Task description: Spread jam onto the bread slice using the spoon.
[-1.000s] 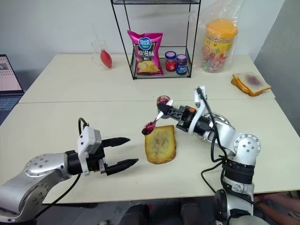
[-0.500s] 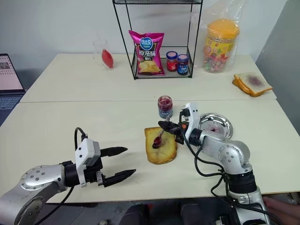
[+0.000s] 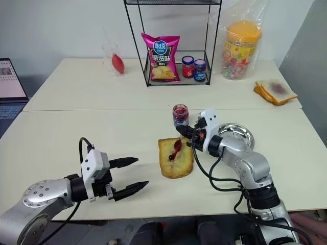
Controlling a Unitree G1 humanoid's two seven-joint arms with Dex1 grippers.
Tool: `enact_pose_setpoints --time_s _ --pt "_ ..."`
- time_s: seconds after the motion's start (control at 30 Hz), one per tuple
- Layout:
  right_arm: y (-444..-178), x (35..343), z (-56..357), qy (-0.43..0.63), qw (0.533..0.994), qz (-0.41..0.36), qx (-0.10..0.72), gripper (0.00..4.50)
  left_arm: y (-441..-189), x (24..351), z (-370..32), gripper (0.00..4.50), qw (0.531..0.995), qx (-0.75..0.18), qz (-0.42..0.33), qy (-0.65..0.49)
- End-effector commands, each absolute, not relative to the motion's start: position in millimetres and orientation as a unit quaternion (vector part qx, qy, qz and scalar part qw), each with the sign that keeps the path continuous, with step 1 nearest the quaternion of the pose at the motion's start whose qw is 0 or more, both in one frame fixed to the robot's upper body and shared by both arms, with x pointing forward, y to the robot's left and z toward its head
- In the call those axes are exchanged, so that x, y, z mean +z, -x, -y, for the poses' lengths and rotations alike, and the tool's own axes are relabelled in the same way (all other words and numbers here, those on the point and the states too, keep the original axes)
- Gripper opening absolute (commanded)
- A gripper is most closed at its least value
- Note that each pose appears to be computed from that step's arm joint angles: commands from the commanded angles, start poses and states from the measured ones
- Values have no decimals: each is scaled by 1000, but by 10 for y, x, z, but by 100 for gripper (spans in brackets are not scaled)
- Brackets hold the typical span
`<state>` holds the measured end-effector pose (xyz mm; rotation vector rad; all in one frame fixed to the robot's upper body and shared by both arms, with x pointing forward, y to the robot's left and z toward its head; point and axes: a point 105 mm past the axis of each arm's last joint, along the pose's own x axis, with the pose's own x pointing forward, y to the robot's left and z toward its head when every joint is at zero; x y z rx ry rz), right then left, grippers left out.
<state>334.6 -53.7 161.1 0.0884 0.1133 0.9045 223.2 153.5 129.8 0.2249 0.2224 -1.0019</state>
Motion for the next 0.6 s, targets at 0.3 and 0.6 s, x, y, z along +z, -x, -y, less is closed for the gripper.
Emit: enact_pose_setpoints --time_s 0.3,0.6 --pt "-3347 1965 596 -202 867 -79 448 2 -2290 1381 -1511 450 859 -490 -84 -123" --pt "-3295 1636 512 -326 820 -178 435 2 -2287 1386 -1497 450 858 -491 -83 -124"
